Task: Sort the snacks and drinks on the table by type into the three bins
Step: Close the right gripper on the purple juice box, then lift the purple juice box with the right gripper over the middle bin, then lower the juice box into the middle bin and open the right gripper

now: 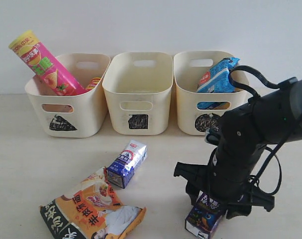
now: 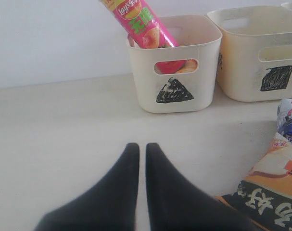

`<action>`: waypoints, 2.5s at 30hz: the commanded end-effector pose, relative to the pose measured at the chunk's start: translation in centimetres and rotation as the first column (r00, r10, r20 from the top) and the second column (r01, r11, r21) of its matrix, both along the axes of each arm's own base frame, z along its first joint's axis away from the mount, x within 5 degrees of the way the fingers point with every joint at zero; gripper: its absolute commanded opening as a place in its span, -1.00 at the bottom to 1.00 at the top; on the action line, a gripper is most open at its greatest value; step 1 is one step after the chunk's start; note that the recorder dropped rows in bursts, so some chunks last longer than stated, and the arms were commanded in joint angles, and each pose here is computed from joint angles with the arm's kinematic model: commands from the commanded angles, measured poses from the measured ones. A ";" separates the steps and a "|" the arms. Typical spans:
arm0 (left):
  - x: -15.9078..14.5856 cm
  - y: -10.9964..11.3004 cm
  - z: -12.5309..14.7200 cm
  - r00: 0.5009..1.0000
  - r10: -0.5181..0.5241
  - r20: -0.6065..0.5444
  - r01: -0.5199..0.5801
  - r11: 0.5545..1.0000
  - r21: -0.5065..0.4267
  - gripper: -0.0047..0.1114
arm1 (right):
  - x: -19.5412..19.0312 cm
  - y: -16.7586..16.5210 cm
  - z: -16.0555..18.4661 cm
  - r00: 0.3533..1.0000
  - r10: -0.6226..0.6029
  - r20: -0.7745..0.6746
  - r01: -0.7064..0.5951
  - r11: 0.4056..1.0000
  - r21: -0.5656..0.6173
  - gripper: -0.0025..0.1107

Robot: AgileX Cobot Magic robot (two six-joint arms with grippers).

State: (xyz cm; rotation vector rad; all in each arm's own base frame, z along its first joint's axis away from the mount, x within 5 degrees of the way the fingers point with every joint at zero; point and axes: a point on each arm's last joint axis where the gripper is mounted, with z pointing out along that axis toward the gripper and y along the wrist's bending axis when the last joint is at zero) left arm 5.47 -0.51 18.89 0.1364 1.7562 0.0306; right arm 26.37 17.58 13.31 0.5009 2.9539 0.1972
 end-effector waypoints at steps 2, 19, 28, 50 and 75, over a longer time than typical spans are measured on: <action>0.0 0.0 -0.1 1.000 0.000 0.002 0.000 1.000 0.005 -0.84 | 0.5 0.5 0.4 0.996 0.066 0.057 -0.067 0.998 0.019 -0.61; 0.0 0.0 -0.1 1.000 0.000 0.002 0.000 1.000 0.005 -0.84 | 4.4 3.0 15.1 0.688 0.433 0.582 -0.486 0.871 -0.073 -0.93; 0.0 0.0 -0.1 1.000 0.000 0.002 0.000 1.000 0.005 -0.84 | 5.9 4.0 18.4 0.412 0.483 0.773 -0.542 0.812 -0.219 -0.93; 0.0 0.0 -0.1 1.000 0.000 0.002 0.000 1.000 0.005 -0.84 | 12.0 8.0 10.5 -0.034 0.513 0.858 -0.441 0.762 -0.473 -0.93; 0.0 0.0 -0.1 1.000 0.000 0.002 0.000 1.000 0.005 -0.84 | 16.1 8.6 9.1 0.061 0.476 0.877 -0.403 0.816 -0.415 -0.93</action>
